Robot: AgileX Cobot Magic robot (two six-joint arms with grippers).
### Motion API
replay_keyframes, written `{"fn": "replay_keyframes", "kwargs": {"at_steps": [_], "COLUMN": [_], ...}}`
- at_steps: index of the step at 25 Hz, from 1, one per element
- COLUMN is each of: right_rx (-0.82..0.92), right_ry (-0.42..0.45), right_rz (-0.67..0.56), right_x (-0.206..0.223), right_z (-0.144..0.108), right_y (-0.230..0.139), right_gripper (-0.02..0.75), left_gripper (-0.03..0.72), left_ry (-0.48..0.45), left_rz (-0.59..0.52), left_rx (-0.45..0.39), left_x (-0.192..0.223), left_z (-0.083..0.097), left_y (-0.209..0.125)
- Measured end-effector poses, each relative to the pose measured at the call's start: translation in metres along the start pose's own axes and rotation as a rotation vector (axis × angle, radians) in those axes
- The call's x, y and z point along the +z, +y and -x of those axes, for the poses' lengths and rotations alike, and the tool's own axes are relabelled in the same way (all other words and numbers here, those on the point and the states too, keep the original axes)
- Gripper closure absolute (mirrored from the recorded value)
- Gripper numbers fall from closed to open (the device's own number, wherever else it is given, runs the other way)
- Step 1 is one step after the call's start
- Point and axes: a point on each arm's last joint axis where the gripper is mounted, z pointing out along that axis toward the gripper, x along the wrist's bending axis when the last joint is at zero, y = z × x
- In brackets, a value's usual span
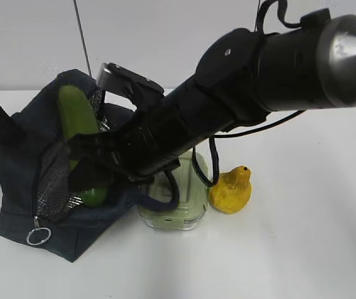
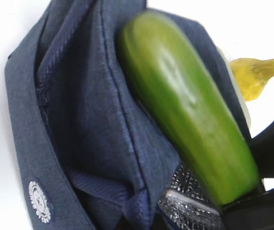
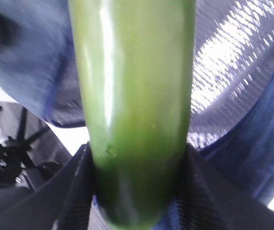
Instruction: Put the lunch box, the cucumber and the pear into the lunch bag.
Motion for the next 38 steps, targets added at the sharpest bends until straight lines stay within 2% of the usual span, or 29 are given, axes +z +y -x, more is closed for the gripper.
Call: {"fn": "replay_keyframes", "kwargs": {"at_steps": [12,19,25,28,30,32,38], "right_rx": [-0.03,-0.042,-0.126,-0.153,-0.171,-0.182,-0.221], "right_ry": [-0.179,-0.177,-0.164,-0.164,-0.164,-0.163,-0.148], "right_rz": [-0.095,-0.093,-0.06,-0.068,-0.079,-0.081,-0.088], "right_x": [0.003,0.009,0.005,0.004,0.005,0.004,0.001], "right_z": [0.02,0.019,0.004,0.002,0.001,0.001,-0.005], "right_y": [-0.011,0.0,0.026,0.03,0.031,0.031,0.036], "right_gripper": [0.391,0.391,0.388,0.339,0.254,0.206,0.177], "left_gripper": [0.684,0.685,0.685,0.685,0.685,0.685,0.685], "left_ry": [-0.004,-0.018,-0.022,-0.019,-0.019,-0.019,-0.019], "left_rz": [0.01,0.005,-0.008,-0.01,-0.01,-0.01,-0.01], "left_rx": [-0.005,-0.003,0.025,0.027,0.027,0.027,0.027], "left_x": [0.0,0.001,0.003,0.003,0.003,0.003,0.003], "left_z": [0.0,0.003,0.009,0.009,0.009,0.009,0.009], "left_y": [0.001,0.001,0.001,0.001,0.001,0.001,0.001]}}
